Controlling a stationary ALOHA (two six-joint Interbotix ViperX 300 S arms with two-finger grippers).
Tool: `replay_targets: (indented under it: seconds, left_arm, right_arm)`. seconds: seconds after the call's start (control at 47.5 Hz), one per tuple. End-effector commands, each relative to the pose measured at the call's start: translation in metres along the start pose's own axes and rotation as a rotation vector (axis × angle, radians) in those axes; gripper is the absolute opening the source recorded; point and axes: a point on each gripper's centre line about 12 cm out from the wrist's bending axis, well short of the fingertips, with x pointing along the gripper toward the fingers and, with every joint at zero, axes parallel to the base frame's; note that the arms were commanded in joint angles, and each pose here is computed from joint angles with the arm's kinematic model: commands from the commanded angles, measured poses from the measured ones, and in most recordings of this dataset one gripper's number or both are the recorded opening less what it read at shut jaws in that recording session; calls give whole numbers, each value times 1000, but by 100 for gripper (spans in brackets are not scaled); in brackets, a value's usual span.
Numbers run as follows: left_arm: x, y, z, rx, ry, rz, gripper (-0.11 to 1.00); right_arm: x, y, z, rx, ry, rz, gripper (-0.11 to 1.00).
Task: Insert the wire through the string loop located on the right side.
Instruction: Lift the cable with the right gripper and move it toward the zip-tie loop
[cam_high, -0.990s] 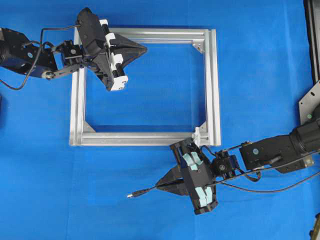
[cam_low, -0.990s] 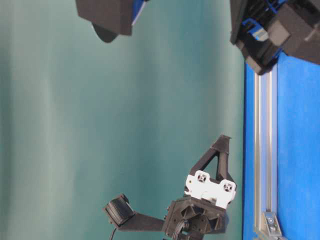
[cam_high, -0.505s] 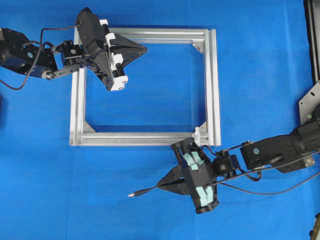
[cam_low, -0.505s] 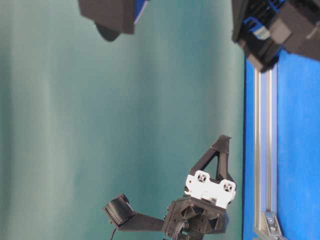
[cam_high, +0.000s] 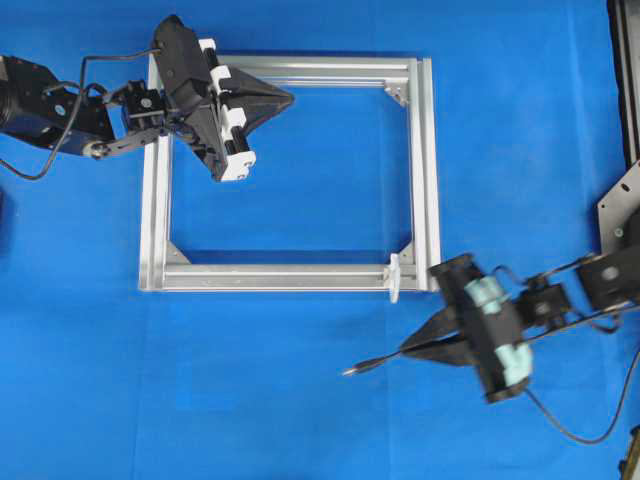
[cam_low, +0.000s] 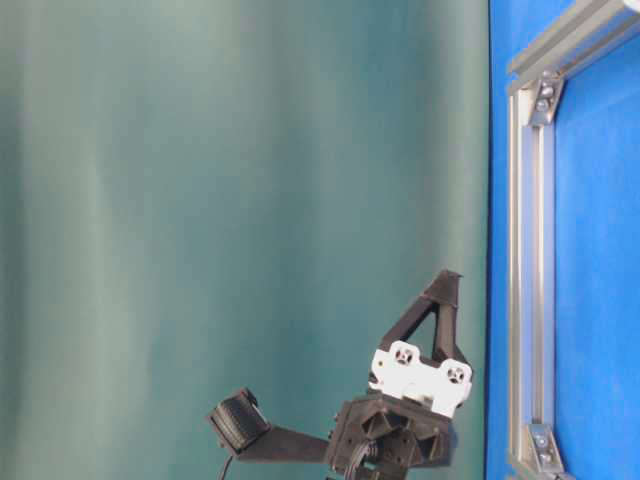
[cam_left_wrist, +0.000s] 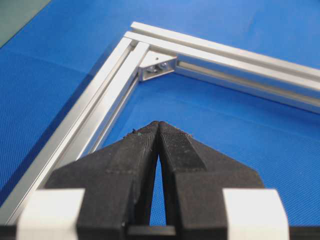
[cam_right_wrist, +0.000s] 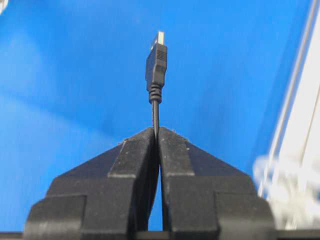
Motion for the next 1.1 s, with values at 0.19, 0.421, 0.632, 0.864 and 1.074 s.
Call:
replay_targets:
  seconds: [0.19, 0.421, 0.632, 0.864, 1.074]
  left_arm:
    - [-1, -2, 16, 0, -52, -6, 0]
    - [-1, -2, 16, 0, -53, -6, 0]
    - [0, -2, 17, 0, -55, -6, 0]
    - [-1, -2, 17, 0, -55, -6, 0]
    - [-1, -2, 16, 2, -54, -7, 0]
  right_arm:
    - [-49, -4, -21, 16, -29, 3, -3]
    - [-68, -7, -33, 19, -12, 3, -3]
    - [-67, -13, -36, 30, -5, -20, -3]
    - [-68, -34, -33, 67, -32, -98, -3]
    - [-70, -53, -31, 103, -55, -173, -3]
